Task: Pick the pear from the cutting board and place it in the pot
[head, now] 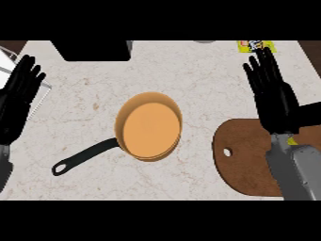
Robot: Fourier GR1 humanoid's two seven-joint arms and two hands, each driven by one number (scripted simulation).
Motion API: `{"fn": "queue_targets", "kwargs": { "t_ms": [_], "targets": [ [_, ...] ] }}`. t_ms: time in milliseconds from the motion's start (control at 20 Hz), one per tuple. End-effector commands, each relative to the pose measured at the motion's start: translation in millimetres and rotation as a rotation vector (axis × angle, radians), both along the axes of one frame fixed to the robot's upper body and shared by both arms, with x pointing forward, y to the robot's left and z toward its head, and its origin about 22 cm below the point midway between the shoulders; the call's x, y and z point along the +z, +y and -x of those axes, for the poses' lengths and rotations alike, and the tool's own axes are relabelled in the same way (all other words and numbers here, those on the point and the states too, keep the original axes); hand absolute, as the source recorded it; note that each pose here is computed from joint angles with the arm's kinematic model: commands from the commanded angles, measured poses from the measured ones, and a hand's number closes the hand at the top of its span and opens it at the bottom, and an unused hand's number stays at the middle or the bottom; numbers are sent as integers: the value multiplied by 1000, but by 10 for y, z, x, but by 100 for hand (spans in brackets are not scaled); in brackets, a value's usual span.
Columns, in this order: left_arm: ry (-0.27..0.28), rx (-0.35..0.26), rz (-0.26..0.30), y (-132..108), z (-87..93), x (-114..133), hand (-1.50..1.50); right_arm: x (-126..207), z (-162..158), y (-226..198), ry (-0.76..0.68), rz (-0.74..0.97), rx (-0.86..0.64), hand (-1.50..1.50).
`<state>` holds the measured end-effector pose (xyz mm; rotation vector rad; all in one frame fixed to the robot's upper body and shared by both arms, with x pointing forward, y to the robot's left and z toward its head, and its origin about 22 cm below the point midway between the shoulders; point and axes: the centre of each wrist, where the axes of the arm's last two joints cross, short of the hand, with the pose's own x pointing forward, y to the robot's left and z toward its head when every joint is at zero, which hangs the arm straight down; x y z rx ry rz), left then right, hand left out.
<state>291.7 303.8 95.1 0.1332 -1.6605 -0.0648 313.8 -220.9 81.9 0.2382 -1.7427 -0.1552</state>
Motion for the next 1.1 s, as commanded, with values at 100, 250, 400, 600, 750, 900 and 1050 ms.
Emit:
{"fn": "queue_targets", "kwargs": {
  "t_ms": [100,250,400,600,750,900,1050],
  "targets": [
    [-45,80,-2,44,61,71,0,-522,339,-1136,-81,-162,-183,150],
    [-29,171,8,123,70,-27,0,-808,565,-1558,-66,-305,-312,150],
    [-1,92,56,-73,32,-79,0,-1167,826,-1904,75,-48,-427,-150],
    [20,98,66,-188,69,-82,0,-1533,1026,-2008,-113,-201,-449,-150],
    [36,114,44,-115,1,-58,0,-1617,1234,-2285,-208,-195,-412,-150],
    [30,105,54,-300,24,-159,0,-1467,1262,-2656,-212,-146,-336,-150],
    [31,107,54,-183,63,-126,0,-1188,1321,-2945,-137,-37,-174,-150]
  ]
}}
